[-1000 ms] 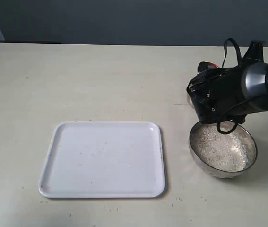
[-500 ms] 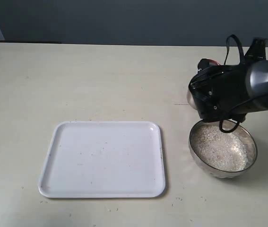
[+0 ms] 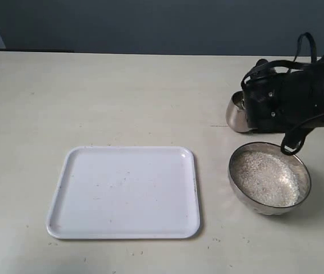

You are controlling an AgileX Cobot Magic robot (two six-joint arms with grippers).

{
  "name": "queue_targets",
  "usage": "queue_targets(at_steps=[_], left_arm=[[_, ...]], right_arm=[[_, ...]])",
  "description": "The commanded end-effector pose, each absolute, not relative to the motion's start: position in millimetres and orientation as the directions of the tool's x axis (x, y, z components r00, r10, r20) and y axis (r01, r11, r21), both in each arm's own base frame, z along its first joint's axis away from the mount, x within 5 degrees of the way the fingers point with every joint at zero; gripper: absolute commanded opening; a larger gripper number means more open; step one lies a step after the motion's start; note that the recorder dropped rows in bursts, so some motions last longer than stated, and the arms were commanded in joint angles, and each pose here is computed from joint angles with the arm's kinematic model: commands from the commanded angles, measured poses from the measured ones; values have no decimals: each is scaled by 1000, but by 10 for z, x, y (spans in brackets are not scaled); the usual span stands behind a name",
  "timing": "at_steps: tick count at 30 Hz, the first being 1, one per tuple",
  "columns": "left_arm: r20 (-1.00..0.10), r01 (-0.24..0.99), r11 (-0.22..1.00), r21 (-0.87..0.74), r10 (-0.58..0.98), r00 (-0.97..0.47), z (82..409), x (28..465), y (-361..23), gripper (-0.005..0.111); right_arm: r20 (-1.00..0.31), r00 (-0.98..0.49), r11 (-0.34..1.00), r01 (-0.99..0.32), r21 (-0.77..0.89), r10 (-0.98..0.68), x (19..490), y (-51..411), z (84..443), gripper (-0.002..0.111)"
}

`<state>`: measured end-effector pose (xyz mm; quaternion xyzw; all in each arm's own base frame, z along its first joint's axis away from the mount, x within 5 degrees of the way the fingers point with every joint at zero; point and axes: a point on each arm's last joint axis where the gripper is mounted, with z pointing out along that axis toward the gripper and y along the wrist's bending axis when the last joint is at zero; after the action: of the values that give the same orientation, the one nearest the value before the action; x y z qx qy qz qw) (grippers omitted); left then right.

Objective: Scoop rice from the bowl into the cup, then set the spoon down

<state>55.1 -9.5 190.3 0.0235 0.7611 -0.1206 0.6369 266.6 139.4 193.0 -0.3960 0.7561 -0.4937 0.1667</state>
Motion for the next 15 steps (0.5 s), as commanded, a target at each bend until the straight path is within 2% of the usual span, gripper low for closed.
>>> queue_targets(at_steps=[1, 3, 9, 15], left_arm=[[-978, 202, 967, -157, -123, -171, 1925, 548, -101, 1], [-978, 202, 967, -157, -123, -171, 1925, 548, -101, 1], [-978, 202, 967, -157, -123, -171, 1925, 548, -101, 1], [-978, 202, 967, -157, -123, -171, 1925, 548, -101, 1]], right_arm=[[123, -662, 272, -460, -845, -739, 2619, 1403, 2030, -1], [112, -669, 289, -458, -840, -735, 2609, 1402, 2054, -1], [194, -663, 316, -567, -761, -723, 2514, 1401, 1984, -1], [212, -657, 319, -590, -741, -723, 2496, 1402, 1968, -1]])
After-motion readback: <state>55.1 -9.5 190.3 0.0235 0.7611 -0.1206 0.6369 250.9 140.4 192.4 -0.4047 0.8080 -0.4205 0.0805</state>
